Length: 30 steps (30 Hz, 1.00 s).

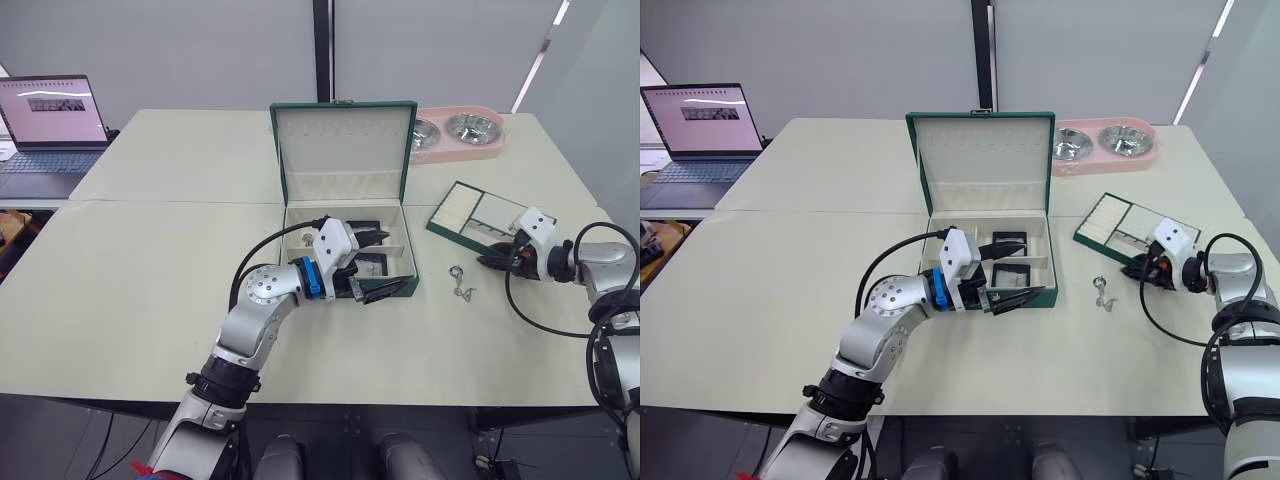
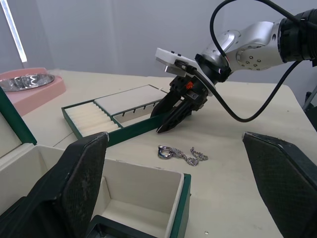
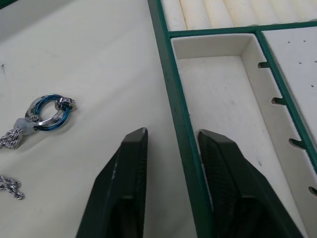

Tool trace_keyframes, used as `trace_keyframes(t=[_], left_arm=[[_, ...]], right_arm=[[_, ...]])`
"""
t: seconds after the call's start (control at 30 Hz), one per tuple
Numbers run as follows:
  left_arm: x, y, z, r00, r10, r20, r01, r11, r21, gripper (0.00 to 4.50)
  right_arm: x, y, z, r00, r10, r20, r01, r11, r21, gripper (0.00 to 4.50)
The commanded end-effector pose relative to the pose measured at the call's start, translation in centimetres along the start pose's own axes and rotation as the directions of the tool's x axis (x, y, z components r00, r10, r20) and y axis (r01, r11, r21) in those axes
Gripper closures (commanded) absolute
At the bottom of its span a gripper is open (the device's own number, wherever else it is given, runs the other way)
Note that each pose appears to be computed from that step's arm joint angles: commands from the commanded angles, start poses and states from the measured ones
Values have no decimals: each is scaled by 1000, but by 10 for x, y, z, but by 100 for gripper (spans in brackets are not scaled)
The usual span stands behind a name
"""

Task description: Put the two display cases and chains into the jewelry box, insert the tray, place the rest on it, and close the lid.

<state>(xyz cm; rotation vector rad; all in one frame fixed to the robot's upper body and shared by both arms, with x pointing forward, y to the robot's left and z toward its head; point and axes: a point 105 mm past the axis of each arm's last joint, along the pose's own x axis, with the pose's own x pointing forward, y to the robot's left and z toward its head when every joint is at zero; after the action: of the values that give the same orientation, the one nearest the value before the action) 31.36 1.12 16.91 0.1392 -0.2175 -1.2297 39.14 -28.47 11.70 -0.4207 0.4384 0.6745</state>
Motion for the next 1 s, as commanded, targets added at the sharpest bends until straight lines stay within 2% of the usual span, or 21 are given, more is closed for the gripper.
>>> trace_keyframes(t=[0.03, 0.13, 0.17, 0.53, 0.73, 0.87, 1.0], left_arm=[[2, 0, 8, 999, 1, 33, -2, 1000, 26, 0], [2, 1, 9, 999, 2, 36, -3, 1000, 22, 0], [2, 1, 9, 999, 3, 37, -3, 1000, 20, 0], [-3, 2, 13, 998, 11, 54, -12, 1000, 16, 0], [-22, 5, 14, 997, 56, 56, -56, 998, 12, 0], [-43, 2, 10, 997, 70, 15, -70, 997, 18, 0], [-49, 1, 9, 997, 80, 1, -80, 996, 31, 0]], right_arm=[[-4, -7, 11, 999, -27, 38, 27, 1000, -14, 376], [-6, -8, 13, 998, -36, 53, 36, 999, -7, 445], [-6, -9, 14, 998, -38, 57, 38, 999, -6, 448], [-13, -10, 17, 996, -28, 86, 29, 1000, -8, 448], [-15, -9, 18, 995, -18, 99, 19, 1000, -9, 448], [-15, -9, 16, 995, -22, 96, 23, 1000, -4, 448], [-13, -9, 18, 995, -23, 100, 23, 1000, -2, 448]])
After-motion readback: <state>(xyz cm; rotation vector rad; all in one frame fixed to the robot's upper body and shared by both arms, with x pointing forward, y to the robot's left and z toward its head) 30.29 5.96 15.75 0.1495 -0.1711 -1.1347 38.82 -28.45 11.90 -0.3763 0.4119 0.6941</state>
